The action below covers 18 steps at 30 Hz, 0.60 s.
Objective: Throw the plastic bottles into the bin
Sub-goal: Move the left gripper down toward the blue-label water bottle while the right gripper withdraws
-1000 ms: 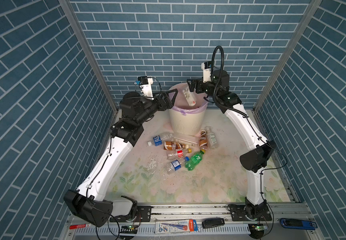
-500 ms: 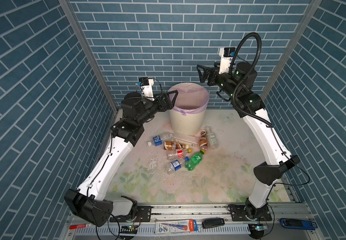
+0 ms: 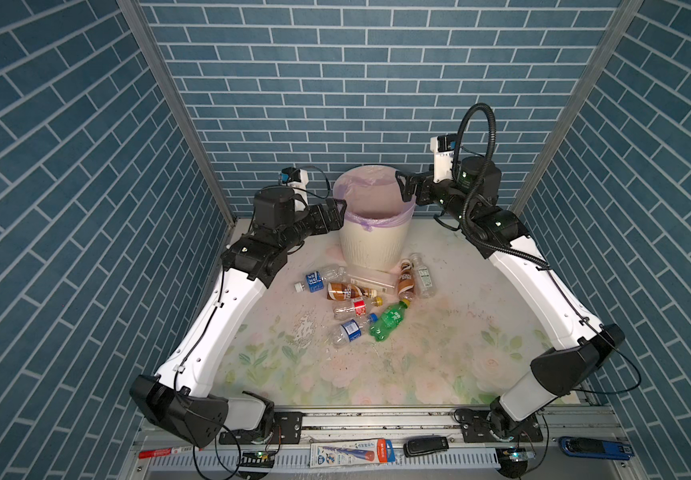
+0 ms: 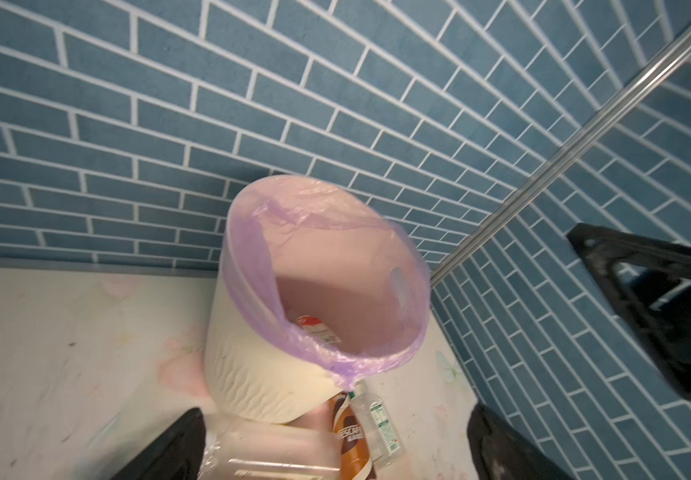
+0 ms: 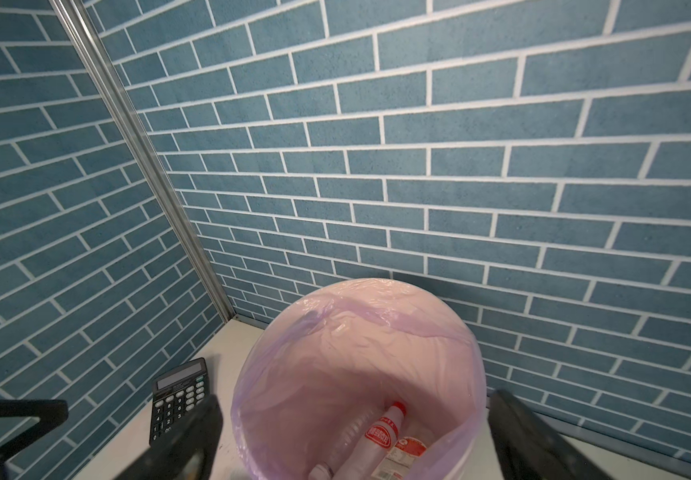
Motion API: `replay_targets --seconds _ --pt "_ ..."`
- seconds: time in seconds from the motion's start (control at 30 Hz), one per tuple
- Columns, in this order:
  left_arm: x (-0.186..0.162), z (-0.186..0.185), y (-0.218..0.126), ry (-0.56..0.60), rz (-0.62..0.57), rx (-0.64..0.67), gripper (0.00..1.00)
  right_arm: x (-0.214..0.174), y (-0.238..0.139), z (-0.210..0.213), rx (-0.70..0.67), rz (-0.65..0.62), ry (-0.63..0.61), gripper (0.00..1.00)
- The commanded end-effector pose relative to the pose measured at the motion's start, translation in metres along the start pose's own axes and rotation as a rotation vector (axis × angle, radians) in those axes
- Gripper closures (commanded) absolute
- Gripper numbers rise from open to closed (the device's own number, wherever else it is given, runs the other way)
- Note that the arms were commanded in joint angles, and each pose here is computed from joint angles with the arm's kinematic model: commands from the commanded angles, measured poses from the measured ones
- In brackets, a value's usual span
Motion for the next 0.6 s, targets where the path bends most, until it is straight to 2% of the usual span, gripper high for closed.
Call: replay_targets --seconds 0.0,0.2,0.37,0.57 --pt "-0.023 0.013 -0.002 0.069 0.111 0.106 0.01 0.004 -0.022 -0.002 -0.013 -0.045 -0.042 0.01" --pt "-0.065 0.040 0.002 0.070 0.209 0.101 0.01 -0.034 -0.033 -0.009 0.009 0.055 -0.028 0.01" --pt "-0.112 0.070 0.014 0.011 0.441 0.135 0.01 -0.075 -0.035 -0.016 0.036 0.151 -0.001 0.01" --pt "-0.153 0.095 0.032 0.102 0.666 0.204 0.01 -0.119 -0.031 -0.011 0.095 0.274 0.030 0.01"
Point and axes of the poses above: each gripper's point midway between its finger pads, its own y axis out along the fingers, its own z axis along the line the jaws close on, x = y × z, the point moved 7 cm from there along -y, back along the fingers, and after that the axes turned 13 degrees about y, right-handed, at the moved point
